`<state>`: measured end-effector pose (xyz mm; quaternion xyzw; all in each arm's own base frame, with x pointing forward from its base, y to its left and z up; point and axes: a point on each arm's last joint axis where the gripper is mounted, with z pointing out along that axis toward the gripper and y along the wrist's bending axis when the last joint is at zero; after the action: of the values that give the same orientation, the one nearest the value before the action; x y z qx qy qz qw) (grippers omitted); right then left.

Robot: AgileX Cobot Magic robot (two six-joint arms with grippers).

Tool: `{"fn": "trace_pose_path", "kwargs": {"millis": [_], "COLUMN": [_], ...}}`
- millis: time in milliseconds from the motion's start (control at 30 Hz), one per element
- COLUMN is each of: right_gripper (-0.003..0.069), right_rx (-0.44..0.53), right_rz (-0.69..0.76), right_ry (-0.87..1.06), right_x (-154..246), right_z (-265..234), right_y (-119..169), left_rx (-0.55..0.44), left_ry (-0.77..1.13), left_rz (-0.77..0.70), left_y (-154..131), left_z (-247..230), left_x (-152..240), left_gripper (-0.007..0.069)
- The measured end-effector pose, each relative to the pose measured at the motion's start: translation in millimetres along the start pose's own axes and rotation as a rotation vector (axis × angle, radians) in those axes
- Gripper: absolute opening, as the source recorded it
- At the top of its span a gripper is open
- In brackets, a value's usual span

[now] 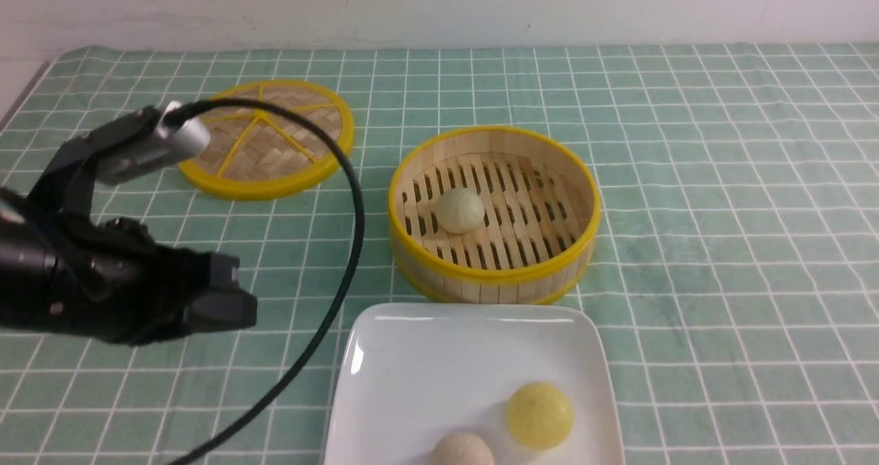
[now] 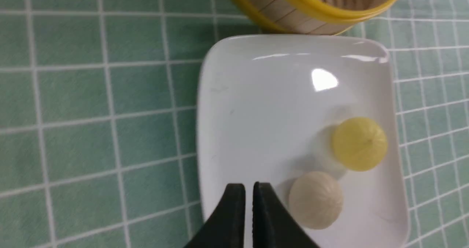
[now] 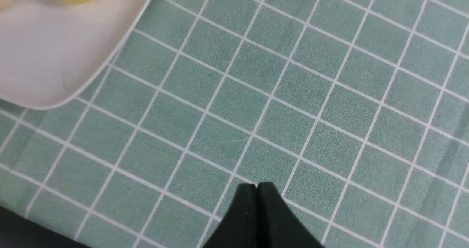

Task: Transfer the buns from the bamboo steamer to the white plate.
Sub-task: 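Reach into the bamboo steamer and grasp a bun with the left gripper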

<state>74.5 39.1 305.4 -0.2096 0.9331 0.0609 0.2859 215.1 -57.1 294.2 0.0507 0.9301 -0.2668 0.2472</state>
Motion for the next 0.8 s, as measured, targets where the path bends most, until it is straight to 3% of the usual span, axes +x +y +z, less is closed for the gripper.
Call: {"fn": "trace_pose_path", "kwargs": {"millis": [233, 433, 633, 800], "right_gripper": [-0.0013, -0.0008, -0.0006, -0.0001], "right_rx": [0.010, 0.016, 0.019, 0.019], "right_rz": [-0.014, -0.019, -0.020, -0.024], "right_ry": [-0.178, -0.304, -0.309, -0.298], "right_x": [40.8, 42.6, 43.0, 45.8], "right_z": [12.4, 3.0, 2.7, 10.3], "right_y": [-5.4, -7.6, -7.9, -7.5], "left_rx": [0.114, 0.091, -0.012, -0.091], "left_ry": [0.119, 0.155, 0.137, 0.101], "left_rz": [0.103, 0.112, 0.196, 0.310], "left_y": [-39.1, -74.3, -100.1, -113.3], "left_z": [49.0, 106.3, 151.0, 181.0], "left_x": [-50.2, -79.4, -104.9, -123.6], "left_gripper": [0.0001, 0.0007, 0.0113, 0.0306]}}
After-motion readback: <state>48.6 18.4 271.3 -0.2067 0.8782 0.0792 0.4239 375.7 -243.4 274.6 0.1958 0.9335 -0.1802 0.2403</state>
